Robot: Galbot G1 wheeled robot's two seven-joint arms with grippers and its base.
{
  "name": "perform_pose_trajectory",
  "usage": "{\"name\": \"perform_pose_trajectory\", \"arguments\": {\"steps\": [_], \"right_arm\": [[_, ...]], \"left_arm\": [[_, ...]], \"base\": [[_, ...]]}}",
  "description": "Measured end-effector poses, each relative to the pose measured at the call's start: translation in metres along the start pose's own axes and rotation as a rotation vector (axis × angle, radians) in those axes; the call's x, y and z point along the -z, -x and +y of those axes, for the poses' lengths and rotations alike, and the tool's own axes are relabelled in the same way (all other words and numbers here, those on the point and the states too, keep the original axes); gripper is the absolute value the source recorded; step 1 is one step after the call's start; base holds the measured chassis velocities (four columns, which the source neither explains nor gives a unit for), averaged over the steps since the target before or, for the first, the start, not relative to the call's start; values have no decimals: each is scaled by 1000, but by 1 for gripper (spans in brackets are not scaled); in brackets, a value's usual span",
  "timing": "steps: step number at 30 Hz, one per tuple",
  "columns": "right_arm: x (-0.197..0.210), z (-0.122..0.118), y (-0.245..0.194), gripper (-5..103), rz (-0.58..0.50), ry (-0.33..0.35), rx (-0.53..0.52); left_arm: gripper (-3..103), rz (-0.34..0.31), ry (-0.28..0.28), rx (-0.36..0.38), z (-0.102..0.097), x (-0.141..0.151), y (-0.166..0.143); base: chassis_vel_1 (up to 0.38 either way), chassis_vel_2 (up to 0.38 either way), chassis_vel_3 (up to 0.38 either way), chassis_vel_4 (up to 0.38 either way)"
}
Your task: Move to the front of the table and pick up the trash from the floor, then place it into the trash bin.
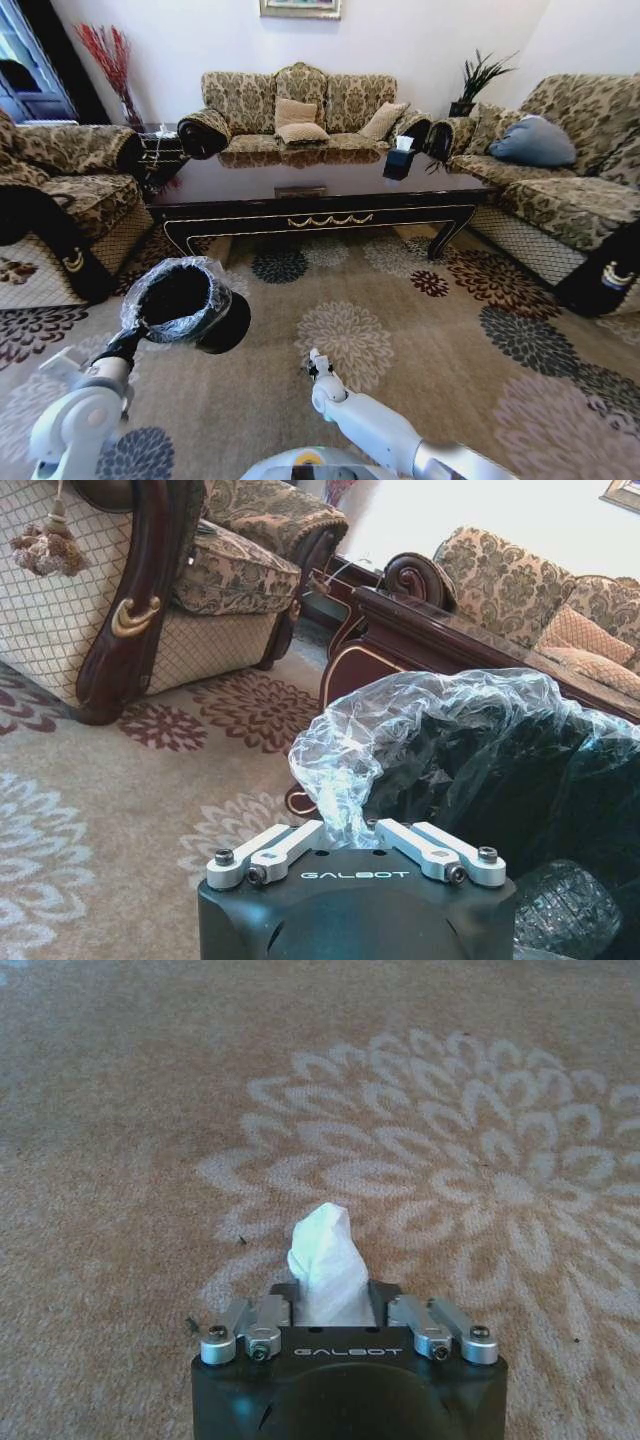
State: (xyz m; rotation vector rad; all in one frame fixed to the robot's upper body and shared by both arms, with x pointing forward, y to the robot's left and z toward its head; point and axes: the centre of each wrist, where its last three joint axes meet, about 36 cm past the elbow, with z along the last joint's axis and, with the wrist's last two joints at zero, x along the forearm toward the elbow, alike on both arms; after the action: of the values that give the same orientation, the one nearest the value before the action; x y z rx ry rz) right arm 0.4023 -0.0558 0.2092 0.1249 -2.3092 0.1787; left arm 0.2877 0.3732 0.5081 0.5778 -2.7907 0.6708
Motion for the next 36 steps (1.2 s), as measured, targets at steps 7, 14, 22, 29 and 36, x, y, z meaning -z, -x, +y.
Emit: {"name": "perform_pose_trajectory", "arguments": {"steps": [7, 14, 22, 29, 36], "right_arm": [[-4, -2, -4, 17, -25, -7, 7], [4, -4, -12, 1, -89, 11, 31], [69, -50, -34, 0, -518, 52, 328], [116, -83, -51, 0, -803, 26, 501], [150, -71, -66, 0, -1000, -2, 659]], "left_arm": [[3, 0, 5, 4, 0, -1, -1], [3, 0, 6, 9, 1, -3, -2], [3, 50, 6, 20, 2, -22, 4], [3, 121, -13, 24, 3, -46, 14], [3, 172, 20, 25, -4, -75, 23]], "base": [[0, 0, 0, 0], [0, 0, 0, 0], [0, 0, 0, 0], [0, 0, 0, 0], [0, 0, 0, 0]]}}
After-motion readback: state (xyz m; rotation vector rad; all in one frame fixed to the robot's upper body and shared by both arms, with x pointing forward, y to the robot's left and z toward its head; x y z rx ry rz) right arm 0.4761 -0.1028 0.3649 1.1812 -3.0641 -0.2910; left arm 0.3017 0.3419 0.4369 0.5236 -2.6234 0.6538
